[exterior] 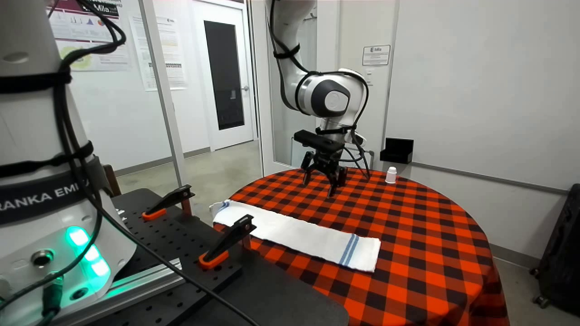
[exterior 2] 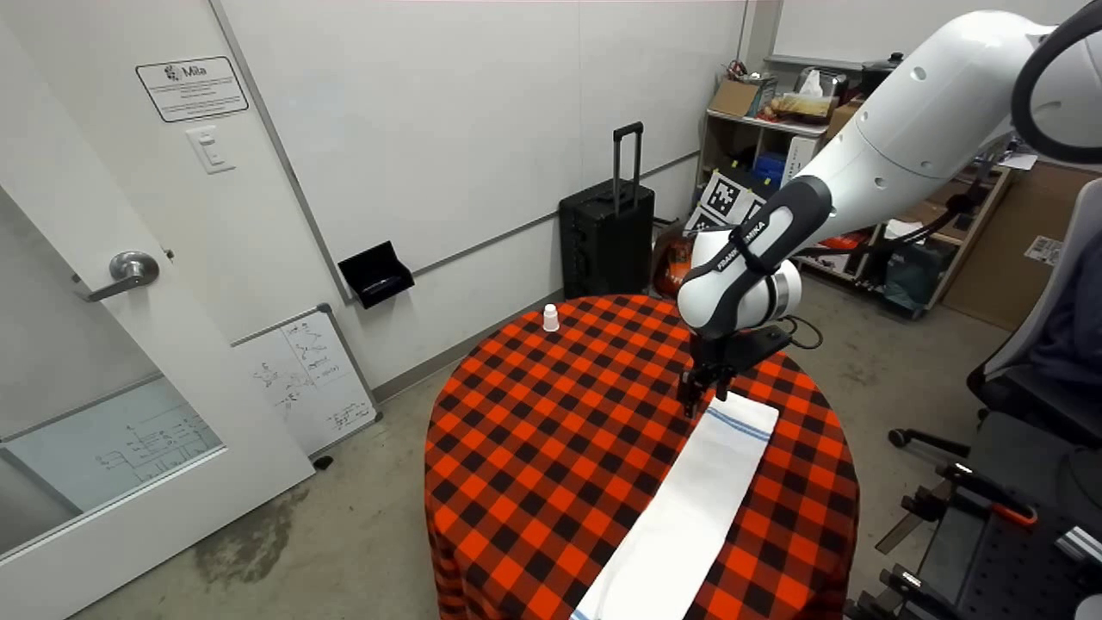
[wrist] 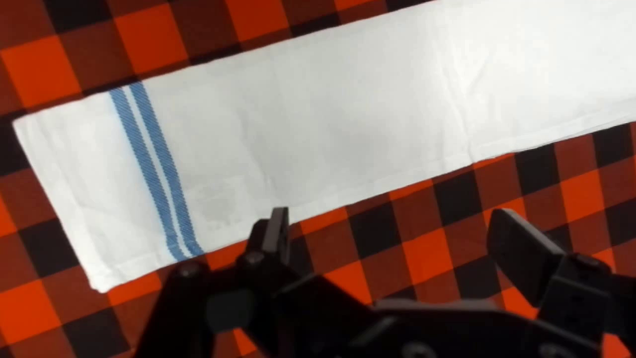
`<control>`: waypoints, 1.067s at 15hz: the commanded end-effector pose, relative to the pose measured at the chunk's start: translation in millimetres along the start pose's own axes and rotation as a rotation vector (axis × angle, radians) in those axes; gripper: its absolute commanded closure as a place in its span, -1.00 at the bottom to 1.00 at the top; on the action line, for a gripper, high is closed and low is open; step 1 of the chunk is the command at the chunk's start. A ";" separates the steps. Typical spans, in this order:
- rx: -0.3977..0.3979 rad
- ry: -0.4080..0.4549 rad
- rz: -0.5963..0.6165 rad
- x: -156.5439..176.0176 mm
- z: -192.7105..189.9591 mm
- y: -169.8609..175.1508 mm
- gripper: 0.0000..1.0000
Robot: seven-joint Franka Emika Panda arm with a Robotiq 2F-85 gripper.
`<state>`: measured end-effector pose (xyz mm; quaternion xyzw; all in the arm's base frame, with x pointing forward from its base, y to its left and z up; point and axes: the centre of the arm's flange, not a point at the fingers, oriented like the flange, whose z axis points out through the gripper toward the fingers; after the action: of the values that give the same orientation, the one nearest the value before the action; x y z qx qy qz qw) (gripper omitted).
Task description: Unfold the white towel
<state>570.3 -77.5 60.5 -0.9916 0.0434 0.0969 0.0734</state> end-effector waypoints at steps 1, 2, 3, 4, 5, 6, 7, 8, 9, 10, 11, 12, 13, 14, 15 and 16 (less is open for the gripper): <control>-0.070 0.015 -0.007 -37.6 -15.5 -12.9 -1.00; -0.079 0.007 -0.036 -47.4 -18.5 -17.7 -1.00; -0.092 -0.002 -0.064 -56.1 -21.4 -22.5 -1.00; -0.105 -0.002 -0.091 -66.6 -26.0 -26.9 -1.00; -0.120 0.002 -0.104 -74.5 -29.2 -30.1 -1.00; -0.132 0.010 -0.115 -83.0 -33.5 -33.0 -1.00; -0.140 0.026 -0.115 -89.7 -37.0 -34.9 -1.00; -0.141 0.052 -0.119 -96.1 -41.1 -37.2 -1.00; -0.138 0.083 -0.120 -102.2 -45.5 -39.0 -1.00; -0.126 0.121 -0.113 -108.2 -49.9 -40.1 -1.00; -0.100 0.157 -0.115 -114.2 -55.1 -40.4 -1.00; -0.114 0.096 -0.120 -85.6 -39.6 -37.0 -1.00; -0.113 0.118 -0.120 -91.6 -43.8 -38.4 -1.00; -0.112 0.127 -0.120 -96.5 -46.9 -39.1 -1.00; -0.112 0.130 -0.120 -99.6 -48.8 -39.2 -1.00; -0.112 0.132 -0.120 -101.1 -50.0 -39.1 -1.00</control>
<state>484.6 -39.4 134.5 -0.9992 -0.0166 0.0291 0.0206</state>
